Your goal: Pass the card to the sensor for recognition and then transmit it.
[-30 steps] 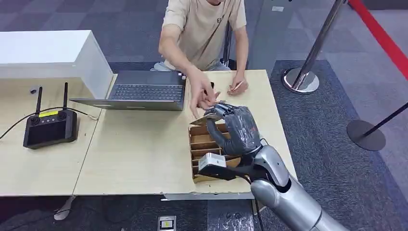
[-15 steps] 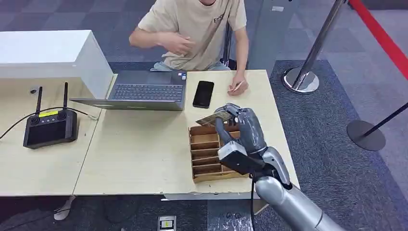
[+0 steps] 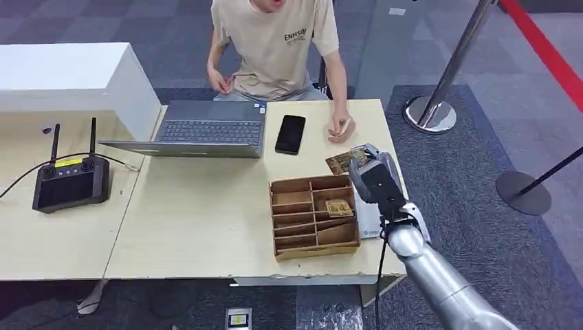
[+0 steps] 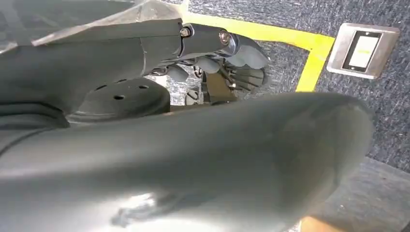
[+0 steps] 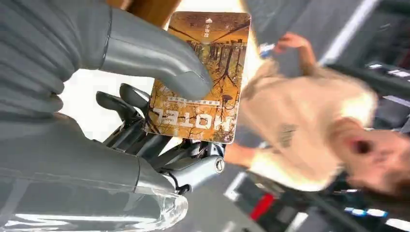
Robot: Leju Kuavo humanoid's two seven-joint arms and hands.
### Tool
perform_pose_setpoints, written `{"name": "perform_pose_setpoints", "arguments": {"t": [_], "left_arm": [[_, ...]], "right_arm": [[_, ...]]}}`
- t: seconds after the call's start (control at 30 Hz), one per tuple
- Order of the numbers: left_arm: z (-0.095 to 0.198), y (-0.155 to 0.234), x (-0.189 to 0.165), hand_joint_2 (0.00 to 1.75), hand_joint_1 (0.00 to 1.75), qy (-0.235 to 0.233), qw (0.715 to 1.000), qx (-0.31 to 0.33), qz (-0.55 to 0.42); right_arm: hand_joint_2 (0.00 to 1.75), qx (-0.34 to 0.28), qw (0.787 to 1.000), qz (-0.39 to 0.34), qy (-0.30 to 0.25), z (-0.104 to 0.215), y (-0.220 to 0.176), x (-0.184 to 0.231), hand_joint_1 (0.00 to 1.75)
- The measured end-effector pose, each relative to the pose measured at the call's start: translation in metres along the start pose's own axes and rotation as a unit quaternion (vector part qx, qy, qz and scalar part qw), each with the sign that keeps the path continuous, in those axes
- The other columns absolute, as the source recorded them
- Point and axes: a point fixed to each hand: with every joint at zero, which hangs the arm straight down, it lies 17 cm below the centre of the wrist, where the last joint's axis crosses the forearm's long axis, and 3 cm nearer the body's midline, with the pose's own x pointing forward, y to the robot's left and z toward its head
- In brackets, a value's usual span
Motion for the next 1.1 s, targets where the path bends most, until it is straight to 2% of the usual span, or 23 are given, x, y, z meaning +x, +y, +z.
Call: {"name": "perform_pose_setpoints", "arguments": {"t": [0.3, 0.67, 0.87, 0.97, 1.1], "left_arm": [[0.000, 0.001, -0.002, 0.00, 0.00, 0.007, 1.000, 0.004, 0.001], [-0.001, 0.004, -0.003, 0.00, 0.00, 0.011, 1.000, 0.009, 0.004], [-0.001, 0.004, -0.003, 0.00, 0.00, 0.010, 1.000, 0.009, 0.002], [0.000, 0.004, -0.003, 0.00, 0.00, 0.009, 1.000, 0.008, 0.002], [0.000, 0.004, -0.002, 0.00, 0.00, 0.008, 1.000, 0.008, 0.002]], "right_arm": [[1.75, -0.026, 0.996, 0.059, 0.066, -0.003, -0.005, -0.045, 1.75], [1.75, -0.056, 0.988, 0.111, 0.097, -0.003, -0.017, -0.052, 1.75], [1.75, -0.049, 0.992, 0.051, 0.103, 0.002, -0.015, -0.053, 1.75], [1.75, -0.038, 0.994, -0.021, 0.100, 0.005, -0.011, -0.050, 1.75], [1.75, -0.043, 0.993, -0.068, 0.088, 0.005, -0.014, -0.043, 1.75]]}}
